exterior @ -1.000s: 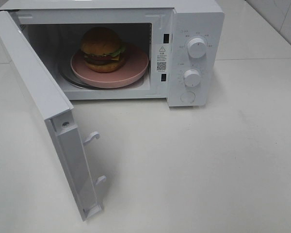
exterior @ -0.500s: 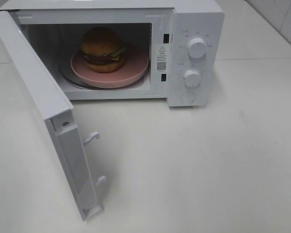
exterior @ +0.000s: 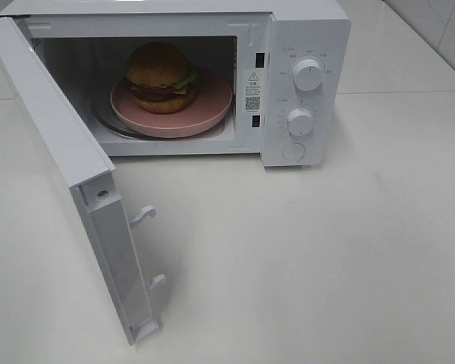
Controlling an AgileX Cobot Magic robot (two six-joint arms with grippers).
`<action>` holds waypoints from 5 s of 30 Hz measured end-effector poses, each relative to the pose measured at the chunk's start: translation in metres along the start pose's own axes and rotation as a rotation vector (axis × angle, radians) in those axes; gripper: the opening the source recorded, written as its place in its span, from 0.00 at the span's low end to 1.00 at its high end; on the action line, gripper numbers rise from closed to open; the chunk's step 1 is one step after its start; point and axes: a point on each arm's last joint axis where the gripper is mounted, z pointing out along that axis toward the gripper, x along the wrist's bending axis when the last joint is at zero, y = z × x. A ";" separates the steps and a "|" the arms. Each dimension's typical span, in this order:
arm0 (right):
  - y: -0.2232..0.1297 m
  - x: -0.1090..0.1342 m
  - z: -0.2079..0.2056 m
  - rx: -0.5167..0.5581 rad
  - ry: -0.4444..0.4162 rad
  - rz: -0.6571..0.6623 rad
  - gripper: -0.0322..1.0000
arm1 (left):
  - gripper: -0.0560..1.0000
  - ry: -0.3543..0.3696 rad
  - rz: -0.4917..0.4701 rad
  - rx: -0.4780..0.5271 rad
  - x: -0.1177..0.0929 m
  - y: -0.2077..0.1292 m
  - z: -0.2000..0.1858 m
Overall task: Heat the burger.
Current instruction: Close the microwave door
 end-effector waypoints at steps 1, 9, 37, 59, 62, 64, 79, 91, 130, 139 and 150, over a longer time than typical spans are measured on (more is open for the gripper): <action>0.000 0.000 0.000 0.000 0.000 0.000 0.75 | 0.96 0.000 0.000 0.000 0.000 0.000 0.000; 0.000 0.000 0.000 0.000 0.000 0.000 0.75 | 0.96 0.000 0.000 0.000 0.000 0.000 0.000; 0.000 0.000 0.000 -0.001 0.000 0.000 0.75 | 0.96 0.000 0.000 0.000 0.000 0.000 0.000; 0.000 0.000 0.000 -0.001 0.000 0.000 0.75 | 0.36 0.036 -0.021 -0.349 0.007 0.068 0.020; 0.000 0.000 0.000 -0.001 0.000 0.000 0.75 | 0.13 0.038 -0.019 -0.340 0.008 0.076 0.032; 0.000 0.000 0.000 -0.001 0.000 0.000 0.75 | 0.07 0.042 -0.011 -0.328 0.009 0.080 0.041; 0.000 0.000 0.000 -0.001 0.000 0.000 0.74 | 0.05 0.055 0.027 -0.386 0.009 0.056 0.112; 0.000 0.000 0.000 -0.001 0.000 0.000 0.74 | 0.05 0.063 -0.052 -0.338 0.008 0.010 0.158; 0.000 0.000 0.000 -0.001 0.000 0.000 0.74 | 0.05 -0.281 -0.054 -0.261 -0.030 -0.011 0.282; 0.000 0.000 0.000 -0.001 0.000 0.000 0.74 | 0.05 -0.291 -0.064 -0.259 -0.049 -0.010 0.288; 0.000 0.000 0.000 -0.001 0.000 0.000 0.74 | 0.05 -0.344 -0.028 -0.280 -0.075 0.007 0.304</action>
